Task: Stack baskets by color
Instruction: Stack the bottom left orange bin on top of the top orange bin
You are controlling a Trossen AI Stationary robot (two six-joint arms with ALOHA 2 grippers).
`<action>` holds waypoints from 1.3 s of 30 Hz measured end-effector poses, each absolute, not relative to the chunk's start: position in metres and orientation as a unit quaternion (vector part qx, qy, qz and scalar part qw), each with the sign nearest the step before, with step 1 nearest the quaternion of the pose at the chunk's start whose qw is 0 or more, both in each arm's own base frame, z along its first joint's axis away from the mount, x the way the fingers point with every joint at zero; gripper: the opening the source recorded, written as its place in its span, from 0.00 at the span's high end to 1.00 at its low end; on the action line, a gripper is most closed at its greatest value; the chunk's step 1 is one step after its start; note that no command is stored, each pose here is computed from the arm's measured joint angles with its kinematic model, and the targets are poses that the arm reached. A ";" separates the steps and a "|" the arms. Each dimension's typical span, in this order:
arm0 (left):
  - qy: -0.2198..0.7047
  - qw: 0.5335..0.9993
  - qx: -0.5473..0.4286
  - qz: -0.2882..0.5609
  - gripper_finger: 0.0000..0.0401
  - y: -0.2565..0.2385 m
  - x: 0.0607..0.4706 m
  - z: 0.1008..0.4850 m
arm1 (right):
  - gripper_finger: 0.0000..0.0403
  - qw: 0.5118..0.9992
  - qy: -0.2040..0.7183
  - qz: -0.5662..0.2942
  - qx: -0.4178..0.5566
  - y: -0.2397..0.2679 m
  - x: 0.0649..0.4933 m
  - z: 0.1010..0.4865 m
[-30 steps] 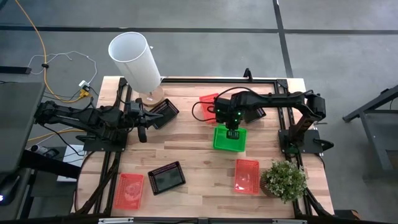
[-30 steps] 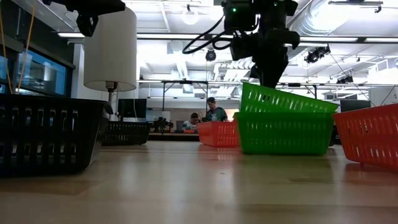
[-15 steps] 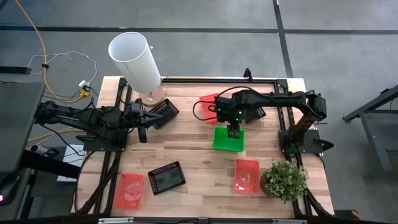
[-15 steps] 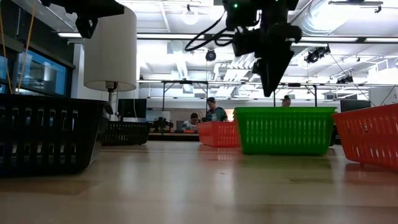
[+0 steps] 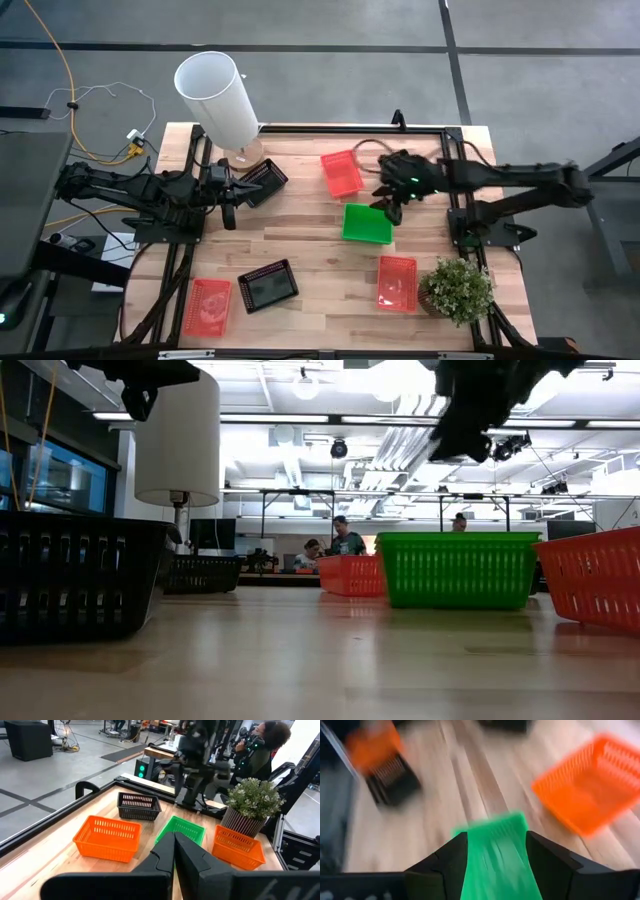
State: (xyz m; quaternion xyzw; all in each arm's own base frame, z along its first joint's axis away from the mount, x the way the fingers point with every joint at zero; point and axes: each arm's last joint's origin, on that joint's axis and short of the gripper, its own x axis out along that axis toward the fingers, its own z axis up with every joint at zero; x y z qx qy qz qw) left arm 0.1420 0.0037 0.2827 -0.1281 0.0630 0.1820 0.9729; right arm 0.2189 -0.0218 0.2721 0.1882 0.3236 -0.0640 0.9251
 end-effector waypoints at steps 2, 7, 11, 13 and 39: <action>0.062 0.973 -0.128 0.182 1.00 0.004 0.142 0.283 | 0.53 0.944 0.250 -0.073 0.202 -0.017 0.210 0.268; 0.061 0.973 -0.128 0.182 1.00 0.004 0.142 0.283 | 0.53 0.977 0.052 -0.056 0.200 -0.007 0.199 0.263; 0.062 0.973 -0.128 0.182 1.00 0.004 0.142 0.283 | 0.53 0.989 -0.011 -0.039 0.139 -0.004 0.197 0.256; 0.062 0.973 -0.128 0.182 1.00 0.004 0.142 0.283 | 0.53 0.992 -0.002 -0.030 0.122 -0.003 0.196 0.253; 0.062 0.972 -0.127 0.186 1.00 0.004 0.142 0.283 | 0.99 0.994 0.008 -0.028 0.104 -0.003 0.197 0.252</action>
